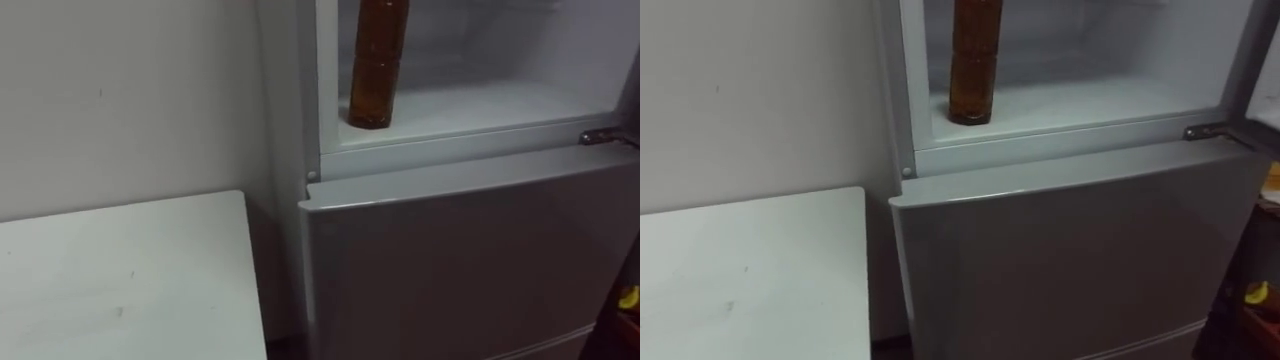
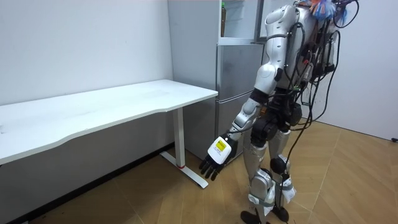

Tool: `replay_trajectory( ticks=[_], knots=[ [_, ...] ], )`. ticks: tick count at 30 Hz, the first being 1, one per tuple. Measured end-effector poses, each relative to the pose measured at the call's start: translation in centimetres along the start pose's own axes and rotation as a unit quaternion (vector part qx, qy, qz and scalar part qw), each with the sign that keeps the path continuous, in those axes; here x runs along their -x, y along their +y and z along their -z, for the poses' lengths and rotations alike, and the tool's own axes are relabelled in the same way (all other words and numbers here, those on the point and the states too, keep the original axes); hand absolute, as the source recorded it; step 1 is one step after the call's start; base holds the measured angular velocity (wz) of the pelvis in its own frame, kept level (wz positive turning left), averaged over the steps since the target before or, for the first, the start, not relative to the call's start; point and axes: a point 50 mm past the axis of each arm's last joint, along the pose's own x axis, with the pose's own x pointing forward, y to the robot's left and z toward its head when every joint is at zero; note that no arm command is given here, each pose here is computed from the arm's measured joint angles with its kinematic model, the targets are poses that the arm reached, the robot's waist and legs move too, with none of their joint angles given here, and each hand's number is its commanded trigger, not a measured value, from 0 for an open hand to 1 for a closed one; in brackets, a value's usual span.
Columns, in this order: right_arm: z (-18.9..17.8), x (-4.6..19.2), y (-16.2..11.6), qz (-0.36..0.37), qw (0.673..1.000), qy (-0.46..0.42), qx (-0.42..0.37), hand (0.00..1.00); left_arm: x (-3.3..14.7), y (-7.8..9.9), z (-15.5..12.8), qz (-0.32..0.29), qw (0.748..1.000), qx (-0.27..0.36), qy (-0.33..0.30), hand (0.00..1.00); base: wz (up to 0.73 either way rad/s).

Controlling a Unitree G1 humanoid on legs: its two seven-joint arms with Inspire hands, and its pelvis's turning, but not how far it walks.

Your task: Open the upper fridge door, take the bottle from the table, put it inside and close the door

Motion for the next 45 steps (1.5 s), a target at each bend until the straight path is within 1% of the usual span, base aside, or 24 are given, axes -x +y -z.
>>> replay_trajectory(
  ticks=[4, 7, 10, 13, 15, 16, 19, 23, 26, 28, 33, 38, 41, 45],
  knots=[
    [-2.7, -1.2, 0.0, 0.059, 0.997, -0.035, -0.039, 0.00, 0.0, 0.8, 0.4, -0.012, 1.000, 0.016, 0.005, 0.00, 0.00],
    [-4.5, -1.8, -0.1, 0.086, 0.992, -0.064, -0.061, 0.00, 0.0, 1.1, 0.6, -0.016, 1.000, 0.016, 0.005, 0.00, 0.00],
    [-5.5, -2.0, -0.3, 0.103, 0.988, -0.094, -0.071, 0.00, 0.0, 1.2, 0.6, -0.017, 1.000, 0.017, 0.000, 0.00, 0.00],
    [-6.3, -2.2, -0.4, 0.116, 0.984, -0.105, -0.086, 0.00, 0.0, 1.2, 0.6, -0.018, 1.000, 0.017, -0.002, 0.00, 0.00],
    [-7.0, -2.1, 0.1, 0.122, 0.981, -0.116, -0.095, 0.00, 0.0, 1.5, 0.6, -0.020, 1.000, 0.015, -0.001, 0.00, 0.00],
    [-7.4, -2.1, 0.5, 0.119, 0.980, -0.124, -0.102, 0.00, 0.0, 1.7, 0.7, -0.023, 1.000, 0.014, 0.000, 0.00, 0.00],
    [-8.8, -2.2, 0.7, 0.123, 0.974, -0.144, -0.120, 0.00, 0.0, 2.1, 0.5, -0.026, 1.000, 0.013, -0.008, 0.00, -0.01],
    [-10.0, -2.2, 1.1, 0.124, 0.969, -0.156, -0.145, 0.00, 0.0, 2.1, 0.5, -0.025, 1.000, 0.013, -0.008, 0.00, -0.05],
    [-10.8, -1.7, 1.7, 0.117, 0.965, -0.167, -0.162, 0.00, 0.0, 2.1, 0.5, -0.024, 1.000, 0.010, -0.011, 0.00, 0.00],
    [-11.7, -1.1, 2.0, 0.108, 0.960, -0.202, -0.159, 0.00, 0.0, 2.0, 0.5, -0.024, 1.000, 0.001, -0.012, 0.00, 0.00],
    [-12.4, -0.3, 2.3, 0.094, 0.955, -0.238, -0.148, 0.00, 0.0, 1.9, 0.6, -0.022, 1.000, -0.002, -0.010, 0.00, -0.04],
    [-12.6, 0.4, 3.0, 0.076, 0.959, -0.238, -0.136, 0.00, 0.0, 1.8, 0.7, -0.013, 1.000, -0.011, -0.006, 0.00, -0.04],
    [-12.7, 0.7, 3.1, 0.082, 0.958, -0.236, -0.141, 0.00, 0.0, 1.8, 0.9, -0.011, 1.000, -0.012, 0.002, 0.00, 0.00],
    [-12.7, 1.0, 3.1, 0.084, 0.958, -0.241, -0.132, 0.00, 0.1, 1.3, 1.5, -0.005, 1.000, -0.011, 0.015, 0.00, -0.02]
  ],
)
